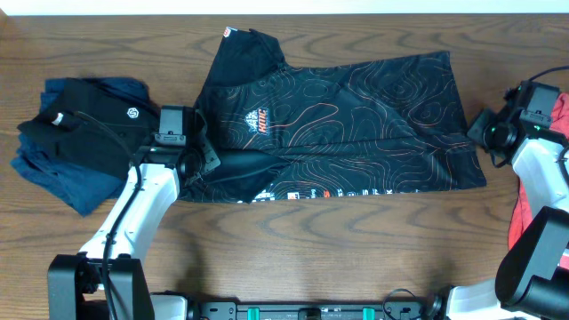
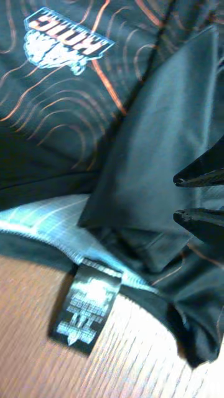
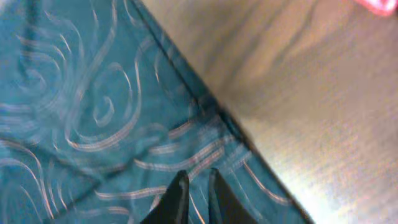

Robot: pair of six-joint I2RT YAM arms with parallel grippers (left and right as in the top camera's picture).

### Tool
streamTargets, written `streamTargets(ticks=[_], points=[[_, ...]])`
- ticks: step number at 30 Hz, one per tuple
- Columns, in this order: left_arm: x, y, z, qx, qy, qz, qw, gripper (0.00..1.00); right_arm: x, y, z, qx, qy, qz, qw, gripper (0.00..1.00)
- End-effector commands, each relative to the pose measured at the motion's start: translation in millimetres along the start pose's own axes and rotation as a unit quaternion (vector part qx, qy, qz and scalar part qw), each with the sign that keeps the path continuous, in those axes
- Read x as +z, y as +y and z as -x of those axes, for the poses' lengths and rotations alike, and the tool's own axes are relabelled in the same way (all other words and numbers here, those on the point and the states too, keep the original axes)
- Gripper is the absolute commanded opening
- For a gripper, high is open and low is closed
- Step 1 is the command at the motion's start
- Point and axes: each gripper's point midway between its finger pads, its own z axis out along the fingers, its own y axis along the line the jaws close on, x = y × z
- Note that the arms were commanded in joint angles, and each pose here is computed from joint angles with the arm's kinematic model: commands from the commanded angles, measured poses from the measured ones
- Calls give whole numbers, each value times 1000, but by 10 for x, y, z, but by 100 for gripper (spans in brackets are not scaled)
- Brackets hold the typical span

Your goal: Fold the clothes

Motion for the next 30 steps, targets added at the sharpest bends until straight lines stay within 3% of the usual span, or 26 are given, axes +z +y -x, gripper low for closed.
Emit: streamTargets(ticks=[1,7,11,30], points=[[28,-122,-162,38,35,-32,998,17,28,-88,-152,-6,27,-31,999,12],[27,-280,-338,99,51,-42,993,37,-75,-470,-484,25,85,-135,987,19],[24,-382,-465,142,60,-47,987,38,-136,-584,-610,23,109,-165,980,30],[324,-678,-723,263,76,-70,959,43,-180,-687,-647,21,116,-190,975,35]])
